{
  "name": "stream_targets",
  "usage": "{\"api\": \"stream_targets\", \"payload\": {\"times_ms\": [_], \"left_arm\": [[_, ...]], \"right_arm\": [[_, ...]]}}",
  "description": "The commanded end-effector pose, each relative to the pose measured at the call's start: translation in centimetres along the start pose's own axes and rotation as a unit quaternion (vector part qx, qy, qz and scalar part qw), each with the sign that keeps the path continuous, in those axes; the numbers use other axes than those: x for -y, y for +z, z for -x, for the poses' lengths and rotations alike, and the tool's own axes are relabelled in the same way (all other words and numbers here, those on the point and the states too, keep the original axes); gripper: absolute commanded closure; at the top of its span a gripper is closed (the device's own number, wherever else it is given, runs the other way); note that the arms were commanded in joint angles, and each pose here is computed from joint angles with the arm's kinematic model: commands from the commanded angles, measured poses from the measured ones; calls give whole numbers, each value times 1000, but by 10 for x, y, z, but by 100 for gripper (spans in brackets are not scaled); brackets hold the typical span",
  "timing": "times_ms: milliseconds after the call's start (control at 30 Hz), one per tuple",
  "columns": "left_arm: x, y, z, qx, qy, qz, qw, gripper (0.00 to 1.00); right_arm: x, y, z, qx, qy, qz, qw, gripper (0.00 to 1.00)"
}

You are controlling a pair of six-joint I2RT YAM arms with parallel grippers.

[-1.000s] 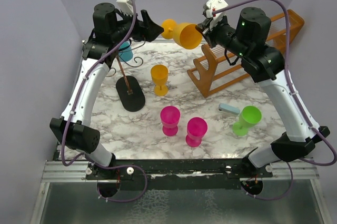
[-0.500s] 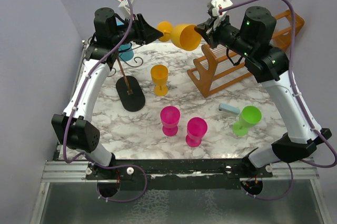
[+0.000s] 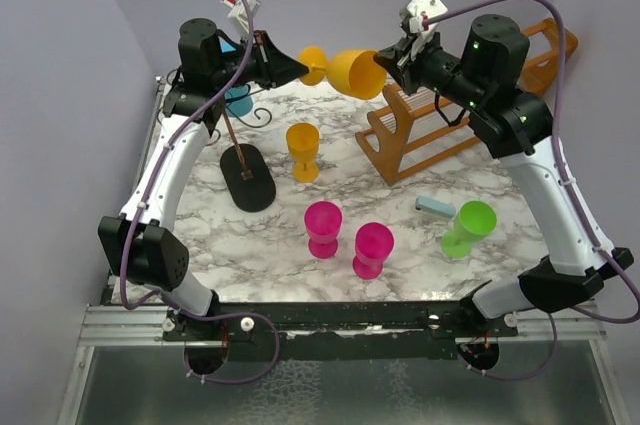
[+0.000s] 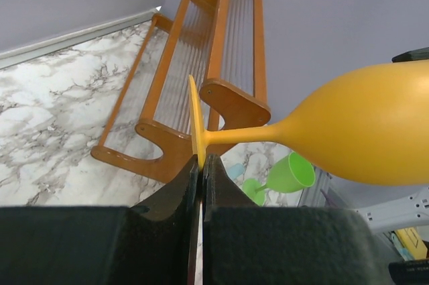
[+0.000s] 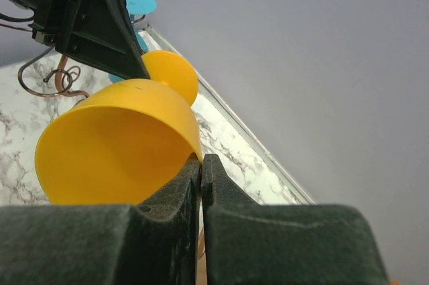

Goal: Place the wine glass upside down on the wine glass rack

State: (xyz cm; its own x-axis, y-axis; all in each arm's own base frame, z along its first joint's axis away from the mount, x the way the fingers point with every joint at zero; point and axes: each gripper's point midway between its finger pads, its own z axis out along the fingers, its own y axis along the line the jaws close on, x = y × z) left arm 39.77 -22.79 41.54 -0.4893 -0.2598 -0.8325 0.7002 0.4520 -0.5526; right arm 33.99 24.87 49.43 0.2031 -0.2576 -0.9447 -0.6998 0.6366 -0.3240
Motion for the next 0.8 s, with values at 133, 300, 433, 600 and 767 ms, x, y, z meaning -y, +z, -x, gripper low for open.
{"api": "stream_targets", "payload": {"times_ms": [133, 300, 433, 600, 767], "left_arm": [[3, -22, 10, 22, 49, 14, 998, 100], [-13, -39, 28, 44, 52, 50, 996, 100], [-23, -54, 45, 62, 65, 77, 993, 100], [-29, -74, 70, 82, 105, 121, 984, 100], [-35, -97, 94, 100, 152, 183, 966, 100]], "right_arm": [[5, -8, 3, 10, -26, -6, 1000, 78], [-8, -11, -3, 6, -33, 26, 999, 48], [-19, -18, 1, 12, -36, 54, 998, 35], [-23, -32, 11, 22, -42, 66, 997, 17], [-23, -48, 14, 28, -51, 70, 996, 11]]}}
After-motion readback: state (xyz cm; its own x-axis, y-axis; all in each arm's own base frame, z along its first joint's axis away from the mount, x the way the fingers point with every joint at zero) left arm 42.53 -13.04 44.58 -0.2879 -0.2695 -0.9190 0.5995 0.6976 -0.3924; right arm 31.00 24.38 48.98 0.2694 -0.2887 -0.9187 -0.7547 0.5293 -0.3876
